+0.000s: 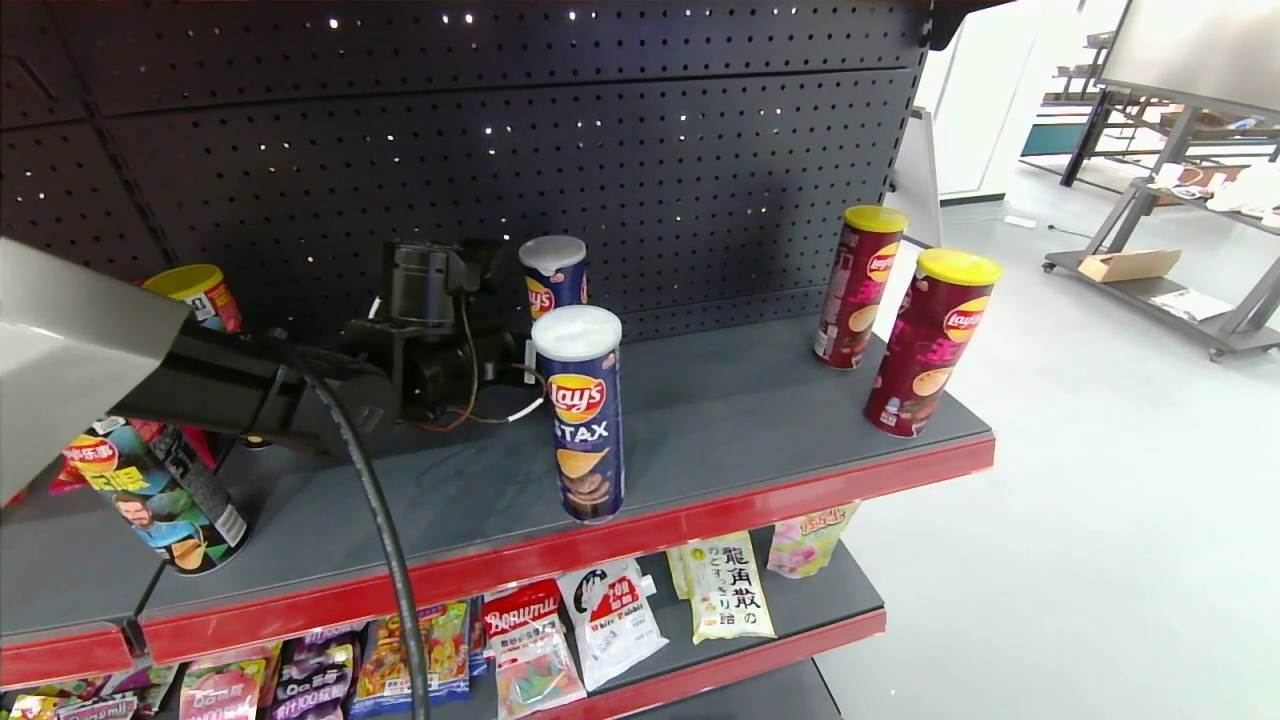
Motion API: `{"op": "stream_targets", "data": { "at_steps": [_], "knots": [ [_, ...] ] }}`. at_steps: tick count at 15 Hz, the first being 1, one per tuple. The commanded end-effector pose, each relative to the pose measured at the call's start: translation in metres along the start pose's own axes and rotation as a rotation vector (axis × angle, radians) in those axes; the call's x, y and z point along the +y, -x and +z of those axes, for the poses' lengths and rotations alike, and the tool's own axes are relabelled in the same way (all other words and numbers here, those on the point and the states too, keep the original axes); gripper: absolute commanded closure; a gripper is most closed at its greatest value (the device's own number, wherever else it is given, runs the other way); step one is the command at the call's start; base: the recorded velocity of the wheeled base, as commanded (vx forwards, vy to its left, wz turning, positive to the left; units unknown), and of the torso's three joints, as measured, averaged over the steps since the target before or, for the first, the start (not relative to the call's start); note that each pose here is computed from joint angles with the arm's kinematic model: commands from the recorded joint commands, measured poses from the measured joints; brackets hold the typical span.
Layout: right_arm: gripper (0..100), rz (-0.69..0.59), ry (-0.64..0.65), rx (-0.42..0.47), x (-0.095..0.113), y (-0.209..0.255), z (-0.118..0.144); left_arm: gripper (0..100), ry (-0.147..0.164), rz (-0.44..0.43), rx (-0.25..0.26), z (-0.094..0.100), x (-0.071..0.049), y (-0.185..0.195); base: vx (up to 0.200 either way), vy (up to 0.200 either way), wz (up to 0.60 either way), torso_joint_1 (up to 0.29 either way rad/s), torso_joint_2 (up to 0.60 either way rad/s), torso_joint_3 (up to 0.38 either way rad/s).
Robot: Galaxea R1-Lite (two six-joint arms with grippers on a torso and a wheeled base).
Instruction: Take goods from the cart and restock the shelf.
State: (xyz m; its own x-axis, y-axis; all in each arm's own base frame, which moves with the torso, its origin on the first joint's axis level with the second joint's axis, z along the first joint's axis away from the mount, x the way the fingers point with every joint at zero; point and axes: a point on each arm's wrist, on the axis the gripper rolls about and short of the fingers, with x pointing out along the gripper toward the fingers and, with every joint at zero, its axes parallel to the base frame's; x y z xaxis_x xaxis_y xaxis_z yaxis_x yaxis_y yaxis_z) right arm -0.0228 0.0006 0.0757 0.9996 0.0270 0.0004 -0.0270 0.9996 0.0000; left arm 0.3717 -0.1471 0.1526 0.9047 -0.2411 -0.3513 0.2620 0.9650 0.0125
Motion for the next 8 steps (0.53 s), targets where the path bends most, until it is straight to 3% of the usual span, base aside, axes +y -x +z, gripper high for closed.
{"op": "stream_targets", "data": {
  "at_steps": [1,5,6,8],
  "knots": [
    [0,0.002,0.000,0.000,0.000,0.000,0.000,0,0.009,0.027,0.009,0.003,0.013,0.020,0.000,0.000,0.00,0.000,0.00,0.000],
    [0,0.001,0.000,-0.001,0.000,0.000,0.000,0,0.006,0.063,0.016,0.003,0.029,0.046,0.000,0.000,0.00,0.000,0.00,0.000],
    [0,0.001,0.000,0.000,0.000,0.000,0.000,0,-0.018,0.069,0.026,0.003,0.032,0.063,0.000,0.000,0.00,0.000,0.00,0.000],
    [0,0.001,0.000,-0.001,0.000,0.000,0.000,0,-0.037,0.029,0.095,0.003,0.034,0.122,0.000,0.000,0.00,0.000,0.00,0.000]
  ]
}}
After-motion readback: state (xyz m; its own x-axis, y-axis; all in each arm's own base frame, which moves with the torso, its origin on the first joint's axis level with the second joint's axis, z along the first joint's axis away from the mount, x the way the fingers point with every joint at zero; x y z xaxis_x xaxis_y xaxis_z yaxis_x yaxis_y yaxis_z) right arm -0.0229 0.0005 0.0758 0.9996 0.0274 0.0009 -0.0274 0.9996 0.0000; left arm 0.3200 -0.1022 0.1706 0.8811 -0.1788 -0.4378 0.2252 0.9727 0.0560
